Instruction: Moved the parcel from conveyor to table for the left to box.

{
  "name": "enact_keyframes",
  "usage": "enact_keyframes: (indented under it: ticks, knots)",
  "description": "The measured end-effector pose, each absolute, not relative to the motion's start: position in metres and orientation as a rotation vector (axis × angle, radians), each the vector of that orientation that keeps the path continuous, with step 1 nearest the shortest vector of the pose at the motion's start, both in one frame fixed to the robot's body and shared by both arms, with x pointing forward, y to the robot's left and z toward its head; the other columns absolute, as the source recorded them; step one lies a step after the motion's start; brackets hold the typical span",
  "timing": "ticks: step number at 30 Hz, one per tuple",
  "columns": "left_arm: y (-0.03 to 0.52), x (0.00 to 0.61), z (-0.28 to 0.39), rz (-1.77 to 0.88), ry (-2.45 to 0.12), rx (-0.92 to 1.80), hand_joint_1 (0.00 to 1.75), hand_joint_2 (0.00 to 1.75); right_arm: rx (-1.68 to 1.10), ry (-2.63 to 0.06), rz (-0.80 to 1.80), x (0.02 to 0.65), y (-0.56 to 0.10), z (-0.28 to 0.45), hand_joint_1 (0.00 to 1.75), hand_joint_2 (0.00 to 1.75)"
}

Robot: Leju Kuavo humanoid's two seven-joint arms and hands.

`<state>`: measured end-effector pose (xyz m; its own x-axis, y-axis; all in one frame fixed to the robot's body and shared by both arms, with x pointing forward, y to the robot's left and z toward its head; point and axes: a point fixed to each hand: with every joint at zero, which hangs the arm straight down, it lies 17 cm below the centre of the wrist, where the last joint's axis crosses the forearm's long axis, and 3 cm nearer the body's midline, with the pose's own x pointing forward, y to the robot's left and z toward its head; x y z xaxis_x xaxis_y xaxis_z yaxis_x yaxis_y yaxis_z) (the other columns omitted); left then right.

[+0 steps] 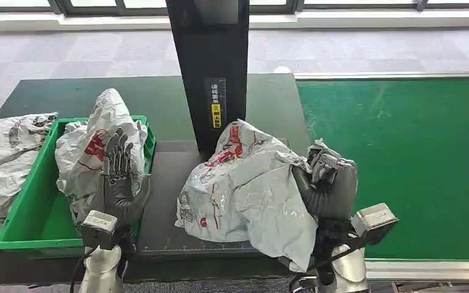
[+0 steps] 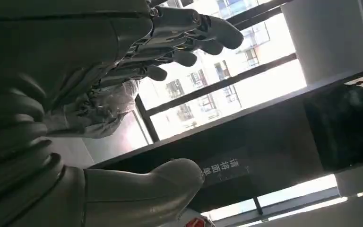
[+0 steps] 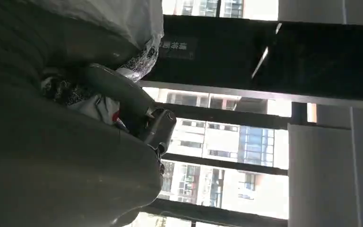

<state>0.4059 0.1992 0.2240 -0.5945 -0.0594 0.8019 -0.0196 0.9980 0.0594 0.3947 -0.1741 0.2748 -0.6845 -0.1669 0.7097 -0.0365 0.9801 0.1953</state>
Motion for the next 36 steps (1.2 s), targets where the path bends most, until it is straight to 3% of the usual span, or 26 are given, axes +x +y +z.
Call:
enact_keyframes:
  ticks: [3, 4, 5, 6, 7, 17, 27, 36]
  knots:
    - [0.199, 0.406, 0.224, -0.055, -2.207, 0.053, 0.00, 1.75, 0.146, -2.302, -0.206, 0.397, -0.171, 0.269, 1.75, 1.75]
    - [0.198, 0.406, 0.224, -0.057, -2.207, 0.051, 0.00, 1.75, 0.147, -2.296, -0.205, 0.397, -0.170, 0.267, 1.10, 1.75]
    - [0.197, 0.406, 0.224, -0.057, -2.207, 0.050, 0.00, 1.75, 0.144, -2.290, -0.194, 0.399, -0.167, 0.264, 0.00, 1.75]
    - [0.197, 0.406, 0.224, -0.058, -2.207, 0.049, 0.00, 1.75, 0.138, -2.282, -0.173, 0.402, -0.164, 0.260, 0.00, 1.75]
    - [0.197, 0.406, 0.224, -0.058, -2.207, 0.048, 0.00, 1.75, 0.119, -2.263, -0.138, 0.407, -0.158, 0.252, 0.00, 0.00]
    - [0.189, 0.407, 0.224, -0.078, -2.209, 0.040, 0.00, 1.75, -0.052, -1.987, 0.036, 0.449, -0.133, 0.140, 0.00, 0.00]
    - [0.168, 0.405, 0.231, -0.134, -2.228, 0.001, 0.00, 1.75, -0.058, -1.883, 0.048, 0.452, -0.137, 0.101, 0.00, 0.00]
    - [0.088, 0.408, 0.201, -0.460, -2.119, -0.053, 0.00, 1.75, -0.045, -1.860, 0.030, 0.455, -0.143, 0.094, 0.00, 0.00]
